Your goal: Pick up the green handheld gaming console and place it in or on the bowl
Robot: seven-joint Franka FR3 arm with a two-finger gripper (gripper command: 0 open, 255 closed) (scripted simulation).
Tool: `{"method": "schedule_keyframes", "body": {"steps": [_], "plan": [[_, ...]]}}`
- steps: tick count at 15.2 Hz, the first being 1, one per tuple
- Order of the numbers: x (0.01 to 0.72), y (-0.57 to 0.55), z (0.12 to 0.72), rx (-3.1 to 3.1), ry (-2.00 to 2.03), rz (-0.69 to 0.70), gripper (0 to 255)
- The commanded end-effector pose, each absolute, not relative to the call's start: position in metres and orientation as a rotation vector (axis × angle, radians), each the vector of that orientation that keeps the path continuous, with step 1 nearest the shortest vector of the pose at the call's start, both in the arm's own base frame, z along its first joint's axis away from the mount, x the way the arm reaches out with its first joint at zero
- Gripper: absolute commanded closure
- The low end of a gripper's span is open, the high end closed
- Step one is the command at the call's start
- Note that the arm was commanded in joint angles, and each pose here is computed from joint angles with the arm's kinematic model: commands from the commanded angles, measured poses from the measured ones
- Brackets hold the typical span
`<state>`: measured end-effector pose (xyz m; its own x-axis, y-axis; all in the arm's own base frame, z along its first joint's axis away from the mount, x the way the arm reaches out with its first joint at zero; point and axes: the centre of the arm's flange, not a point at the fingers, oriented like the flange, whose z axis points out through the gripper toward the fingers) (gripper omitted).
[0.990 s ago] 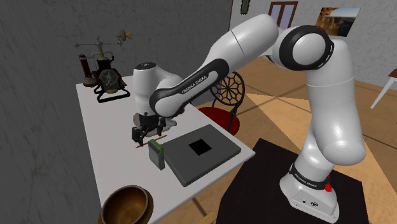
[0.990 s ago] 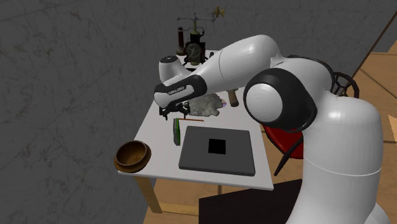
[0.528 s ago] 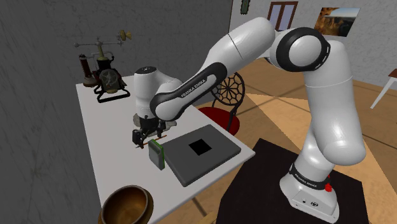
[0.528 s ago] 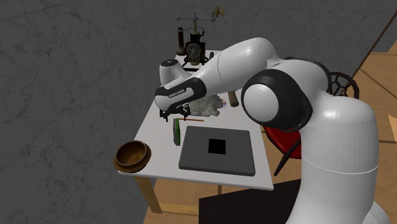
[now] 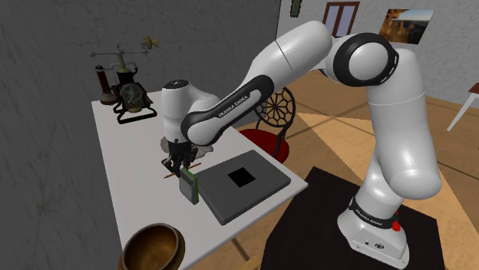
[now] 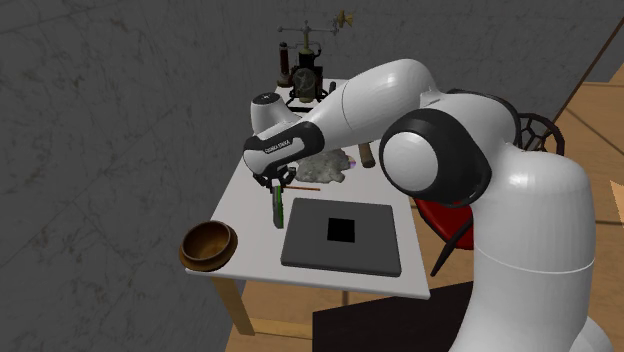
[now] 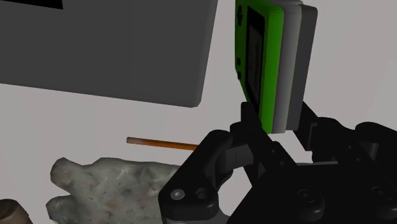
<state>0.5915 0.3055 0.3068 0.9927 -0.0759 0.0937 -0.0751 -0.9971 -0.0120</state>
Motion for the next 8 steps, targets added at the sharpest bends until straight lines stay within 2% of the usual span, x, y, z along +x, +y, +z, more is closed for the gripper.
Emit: {"method": "schedule_keyframes", "body": {"steps": [1, 8], "plan": [[0.591, 0.305, 0.306, -3.129, 0.118, -0.145, 255], [0.591, 0.305, 0.327, -3.129, 0.118, -0.145, 255]]}}
